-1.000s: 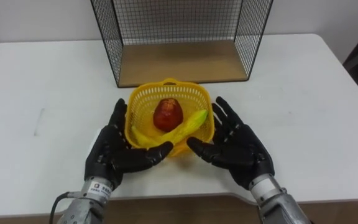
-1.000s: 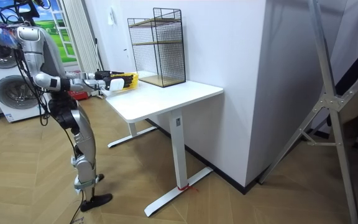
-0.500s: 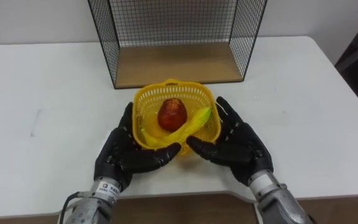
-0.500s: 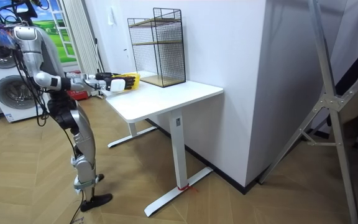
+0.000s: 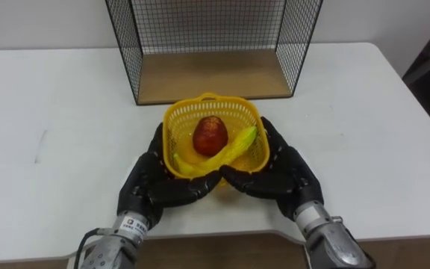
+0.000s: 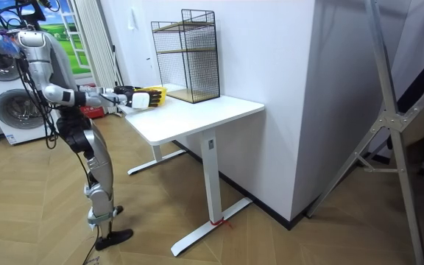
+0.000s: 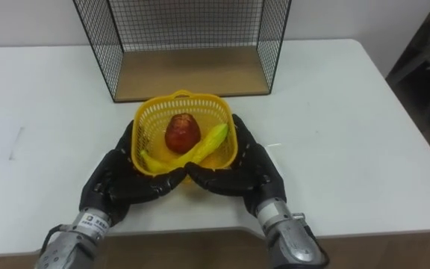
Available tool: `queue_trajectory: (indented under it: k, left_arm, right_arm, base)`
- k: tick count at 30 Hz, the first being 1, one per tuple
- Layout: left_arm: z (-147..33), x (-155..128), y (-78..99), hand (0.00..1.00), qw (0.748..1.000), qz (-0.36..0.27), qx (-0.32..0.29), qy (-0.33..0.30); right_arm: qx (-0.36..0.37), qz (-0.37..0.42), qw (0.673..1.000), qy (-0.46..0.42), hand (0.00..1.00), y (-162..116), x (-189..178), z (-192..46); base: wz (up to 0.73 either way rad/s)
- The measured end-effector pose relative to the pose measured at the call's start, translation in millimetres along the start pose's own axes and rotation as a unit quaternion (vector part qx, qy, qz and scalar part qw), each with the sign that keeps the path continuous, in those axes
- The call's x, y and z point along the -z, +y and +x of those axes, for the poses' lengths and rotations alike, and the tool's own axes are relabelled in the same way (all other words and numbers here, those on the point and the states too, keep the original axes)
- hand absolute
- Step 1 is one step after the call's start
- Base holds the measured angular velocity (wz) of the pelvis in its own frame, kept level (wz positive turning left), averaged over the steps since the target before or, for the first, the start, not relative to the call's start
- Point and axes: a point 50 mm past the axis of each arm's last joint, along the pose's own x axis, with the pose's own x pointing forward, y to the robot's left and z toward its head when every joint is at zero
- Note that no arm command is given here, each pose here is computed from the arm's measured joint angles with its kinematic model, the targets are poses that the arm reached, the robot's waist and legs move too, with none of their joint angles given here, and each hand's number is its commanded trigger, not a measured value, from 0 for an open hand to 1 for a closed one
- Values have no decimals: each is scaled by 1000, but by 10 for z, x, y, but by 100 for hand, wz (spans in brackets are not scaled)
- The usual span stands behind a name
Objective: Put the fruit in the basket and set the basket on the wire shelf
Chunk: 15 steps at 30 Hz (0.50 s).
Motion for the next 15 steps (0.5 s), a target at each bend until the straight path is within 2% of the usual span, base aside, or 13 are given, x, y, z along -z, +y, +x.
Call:
queue_trajectory:
  k: [15]
  left_arm:
    - [157,-137,-121,0,1000,3,15,-25]
  right_arm:
    - [18,-6,999,-35,0,30,-177,70]
  base:
    - [0]
